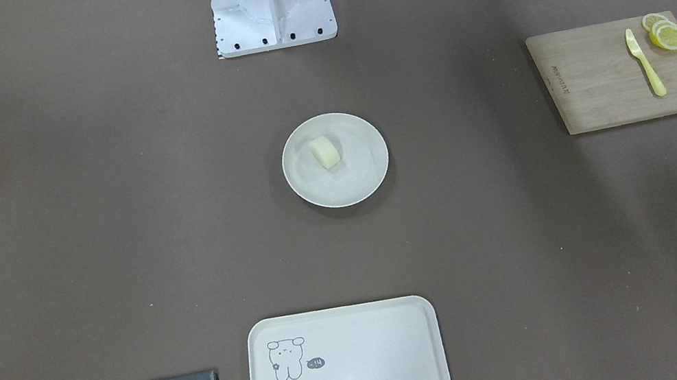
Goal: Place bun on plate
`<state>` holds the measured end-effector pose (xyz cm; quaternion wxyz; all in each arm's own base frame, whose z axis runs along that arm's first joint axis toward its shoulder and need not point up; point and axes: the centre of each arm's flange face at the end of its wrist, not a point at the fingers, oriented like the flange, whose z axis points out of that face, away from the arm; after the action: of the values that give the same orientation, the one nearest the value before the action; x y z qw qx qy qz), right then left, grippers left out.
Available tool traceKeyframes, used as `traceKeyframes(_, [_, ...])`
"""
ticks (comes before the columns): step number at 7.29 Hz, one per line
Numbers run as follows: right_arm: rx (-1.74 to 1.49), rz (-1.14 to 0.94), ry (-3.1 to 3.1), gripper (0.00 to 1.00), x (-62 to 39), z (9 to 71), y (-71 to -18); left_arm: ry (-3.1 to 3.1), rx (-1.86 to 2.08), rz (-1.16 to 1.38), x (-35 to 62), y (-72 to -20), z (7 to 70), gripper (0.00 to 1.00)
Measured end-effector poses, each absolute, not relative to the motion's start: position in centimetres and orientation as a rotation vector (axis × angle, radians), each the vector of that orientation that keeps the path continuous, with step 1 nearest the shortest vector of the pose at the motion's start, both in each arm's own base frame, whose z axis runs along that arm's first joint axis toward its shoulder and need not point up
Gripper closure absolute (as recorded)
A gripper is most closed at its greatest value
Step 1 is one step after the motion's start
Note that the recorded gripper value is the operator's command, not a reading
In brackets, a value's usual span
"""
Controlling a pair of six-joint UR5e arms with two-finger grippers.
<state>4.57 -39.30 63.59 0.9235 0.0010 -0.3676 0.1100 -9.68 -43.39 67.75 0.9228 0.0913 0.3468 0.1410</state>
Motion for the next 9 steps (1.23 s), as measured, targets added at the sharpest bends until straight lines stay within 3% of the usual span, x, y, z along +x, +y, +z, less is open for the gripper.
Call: traceKeyframes(9, [-0.019, 0.008, -0.668, 0.0, 2.2, 62.6, -40.4, 0.701, 0.196, 0.296, -9.7, -43.5, 67.4, 0.03])
